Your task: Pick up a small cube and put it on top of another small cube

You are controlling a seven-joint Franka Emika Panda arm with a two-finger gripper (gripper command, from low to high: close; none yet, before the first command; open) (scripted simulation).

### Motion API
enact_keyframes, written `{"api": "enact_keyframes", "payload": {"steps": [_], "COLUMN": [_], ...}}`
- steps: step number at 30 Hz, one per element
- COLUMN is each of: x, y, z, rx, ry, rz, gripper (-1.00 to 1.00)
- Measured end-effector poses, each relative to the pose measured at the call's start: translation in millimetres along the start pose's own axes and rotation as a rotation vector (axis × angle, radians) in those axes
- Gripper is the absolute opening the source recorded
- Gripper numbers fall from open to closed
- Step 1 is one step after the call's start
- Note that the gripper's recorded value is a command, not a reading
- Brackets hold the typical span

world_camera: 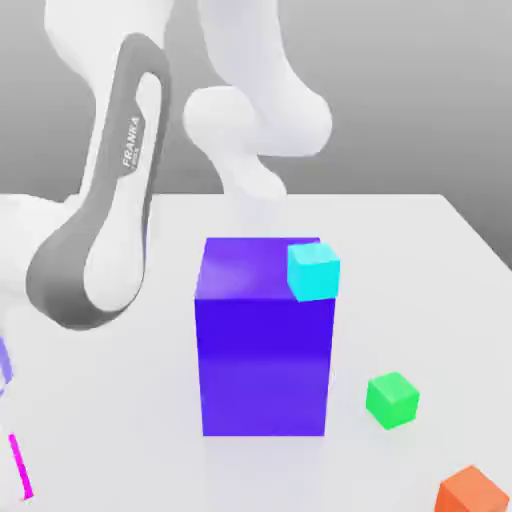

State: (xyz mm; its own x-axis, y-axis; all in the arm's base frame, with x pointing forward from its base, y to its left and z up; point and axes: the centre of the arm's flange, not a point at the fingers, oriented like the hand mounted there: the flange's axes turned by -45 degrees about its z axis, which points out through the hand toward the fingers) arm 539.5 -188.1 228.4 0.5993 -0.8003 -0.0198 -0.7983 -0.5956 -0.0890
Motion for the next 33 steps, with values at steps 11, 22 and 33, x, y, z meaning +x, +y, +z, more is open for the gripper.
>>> {"api": "enact_keyframes", "payload": {"steps": [11, 22, 33], "x": [-252.9, -426.9, -424.2], "y": [-144.4, -70.2, -60.0], "z": [-42.3, 0.1, 63.6], "rx": [0.045, -0.083, -0.088], "ry": [-0.025, 0.016, 0.014], "rz": [-0.253, -0.175, -0.16], "gripper": [-1.0, -1.0, 1.0]}}
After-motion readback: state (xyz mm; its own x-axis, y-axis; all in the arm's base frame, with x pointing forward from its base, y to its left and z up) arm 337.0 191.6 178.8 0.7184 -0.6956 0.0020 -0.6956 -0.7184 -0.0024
